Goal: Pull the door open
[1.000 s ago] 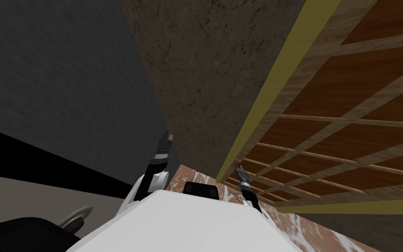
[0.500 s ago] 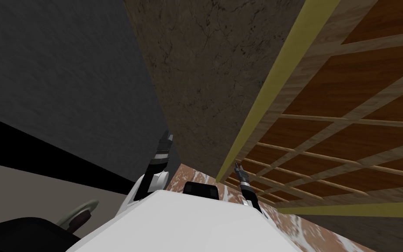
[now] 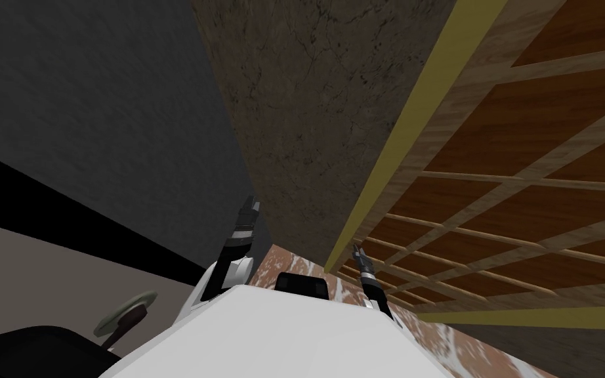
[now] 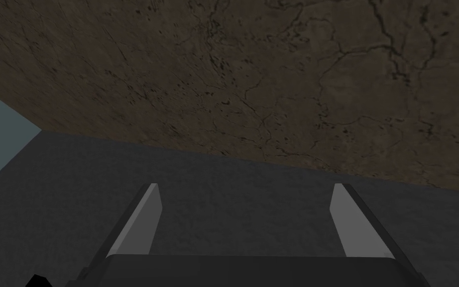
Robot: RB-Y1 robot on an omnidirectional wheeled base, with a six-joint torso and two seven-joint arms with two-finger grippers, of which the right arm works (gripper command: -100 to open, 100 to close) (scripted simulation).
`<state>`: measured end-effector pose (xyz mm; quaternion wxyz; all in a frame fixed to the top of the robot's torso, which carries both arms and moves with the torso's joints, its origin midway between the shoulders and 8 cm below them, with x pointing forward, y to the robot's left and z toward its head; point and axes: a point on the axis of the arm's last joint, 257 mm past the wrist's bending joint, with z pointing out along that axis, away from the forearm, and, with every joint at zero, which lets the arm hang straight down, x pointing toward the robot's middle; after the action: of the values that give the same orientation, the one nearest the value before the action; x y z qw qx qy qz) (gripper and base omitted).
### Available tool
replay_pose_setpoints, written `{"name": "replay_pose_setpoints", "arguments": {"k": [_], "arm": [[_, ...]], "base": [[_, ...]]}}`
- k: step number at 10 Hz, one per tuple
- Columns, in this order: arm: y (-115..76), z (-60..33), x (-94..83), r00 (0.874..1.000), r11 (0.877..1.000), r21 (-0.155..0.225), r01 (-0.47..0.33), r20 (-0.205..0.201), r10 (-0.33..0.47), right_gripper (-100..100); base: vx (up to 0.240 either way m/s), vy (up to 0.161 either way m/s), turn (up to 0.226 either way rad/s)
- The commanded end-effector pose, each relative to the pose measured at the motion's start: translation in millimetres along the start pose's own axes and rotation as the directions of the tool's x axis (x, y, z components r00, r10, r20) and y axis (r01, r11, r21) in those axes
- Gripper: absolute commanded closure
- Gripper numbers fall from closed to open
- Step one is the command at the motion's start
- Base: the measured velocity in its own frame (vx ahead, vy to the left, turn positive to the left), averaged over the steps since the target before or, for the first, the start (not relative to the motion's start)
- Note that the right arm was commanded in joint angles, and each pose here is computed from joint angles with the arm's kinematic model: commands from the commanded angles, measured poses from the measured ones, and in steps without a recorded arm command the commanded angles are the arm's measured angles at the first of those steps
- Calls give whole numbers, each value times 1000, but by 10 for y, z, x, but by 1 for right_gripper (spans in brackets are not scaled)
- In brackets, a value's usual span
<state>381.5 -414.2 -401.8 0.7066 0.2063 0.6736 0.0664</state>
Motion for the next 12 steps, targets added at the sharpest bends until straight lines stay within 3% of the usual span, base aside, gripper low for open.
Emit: {"name": "replay_pose_setpoints", "arguments": {"k": [1, 5, 9, 10, 12], "arm": [[0, -9, 12, 998, 998, 3, -55, -1, 55, 100], [-3, -5, 6, 990, 990, 6, -142, 2, 142, 100], [-7, 2, -2, 964, 964, 10, -266, 8, 266, 100], [-7, 2, -2, 962, 962, 10, -272, 8, 271, 100], [-11, 7, -9, 940, 940, 12, -340, 13, 340, 100]], "base": [[-20, -4, 21], [-26, -9, 28], [-28, -10, 34], [-19, -6, 15], [-38, -8, 42]]}}
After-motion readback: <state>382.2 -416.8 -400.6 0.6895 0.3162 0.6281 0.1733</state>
